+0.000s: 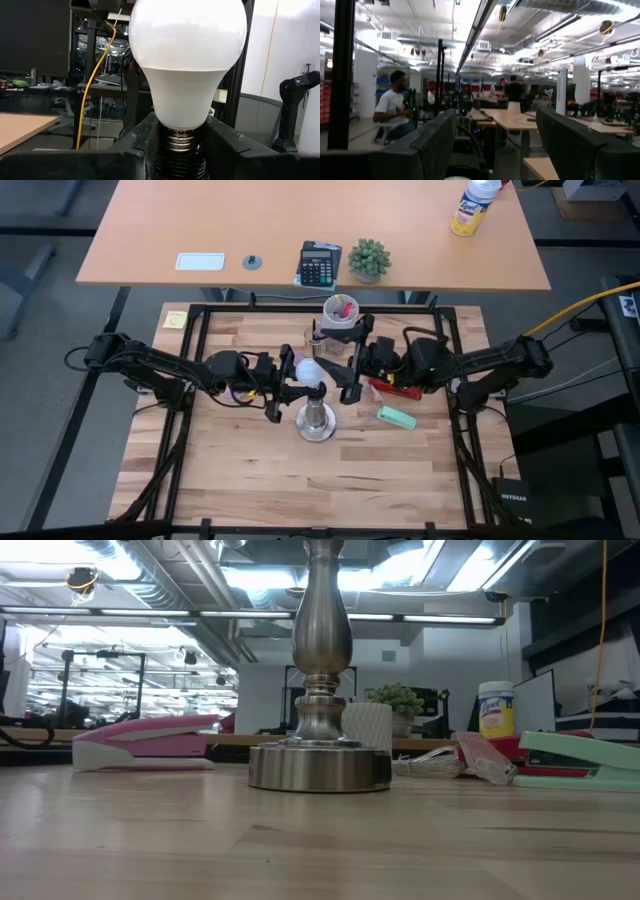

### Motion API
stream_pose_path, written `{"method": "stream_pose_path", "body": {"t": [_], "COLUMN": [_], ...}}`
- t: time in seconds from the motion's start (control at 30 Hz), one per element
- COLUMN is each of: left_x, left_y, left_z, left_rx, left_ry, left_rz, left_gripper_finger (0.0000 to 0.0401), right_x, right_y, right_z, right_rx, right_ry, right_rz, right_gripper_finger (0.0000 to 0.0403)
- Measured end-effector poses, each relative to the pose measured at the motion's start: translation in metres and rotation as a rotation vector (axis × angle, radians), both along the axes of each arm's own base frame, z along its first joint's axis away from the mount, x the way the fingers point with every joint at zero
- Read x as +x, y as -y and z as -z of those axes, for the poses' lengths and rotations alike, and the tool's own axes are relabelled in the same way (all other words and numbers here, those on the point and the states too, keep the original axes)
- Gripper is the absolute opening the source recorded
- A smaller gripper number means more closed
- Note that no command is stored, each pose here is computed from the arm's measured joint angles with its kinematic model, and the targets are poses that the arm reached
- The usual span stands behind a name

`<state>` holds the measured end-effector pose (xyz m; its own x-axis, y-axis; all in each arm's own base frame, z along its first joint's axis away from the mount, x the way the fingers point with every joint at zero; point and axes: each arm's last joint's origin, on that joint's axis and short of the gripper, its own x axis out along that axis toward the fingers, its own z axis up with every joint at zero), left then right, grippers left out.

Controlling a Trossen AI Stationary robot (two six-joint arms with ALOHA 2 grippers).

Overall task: Screw lightbulb
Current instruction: Insert the lightbulb into the lamp socket

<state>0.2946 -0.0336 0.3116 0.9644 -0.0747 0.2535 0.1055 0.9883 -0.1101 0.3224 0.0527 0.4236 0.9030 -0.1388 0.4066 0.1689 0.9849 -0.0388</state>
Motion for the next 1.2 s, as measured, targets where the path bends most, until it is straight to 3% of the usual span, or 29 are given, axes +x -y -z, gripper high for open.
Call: {"method": "stream_pose_path", "body": {"t": [0.43,1.2], "left_x": [0.0,0.0], "left_y": [0.0,0.0], "left_z": [0.001,0.001], "left_rx": [0.001,0.001], "left_ry": [-0.007,-0.008], "left_rz": [0.0,0.001], "left_gripper_finger": [0.0111,0.0113], "right_x": [0.007,0.009], "right_y": [-0.001,-0.002], "right_z": [-0.01,0.002], "right_rx": [0.023,0.102], "right_ry": [-0.142,-0.283], "right_rz": [-0.02,-0.055], "right_gripper_finger": [0.028,0.028]}}
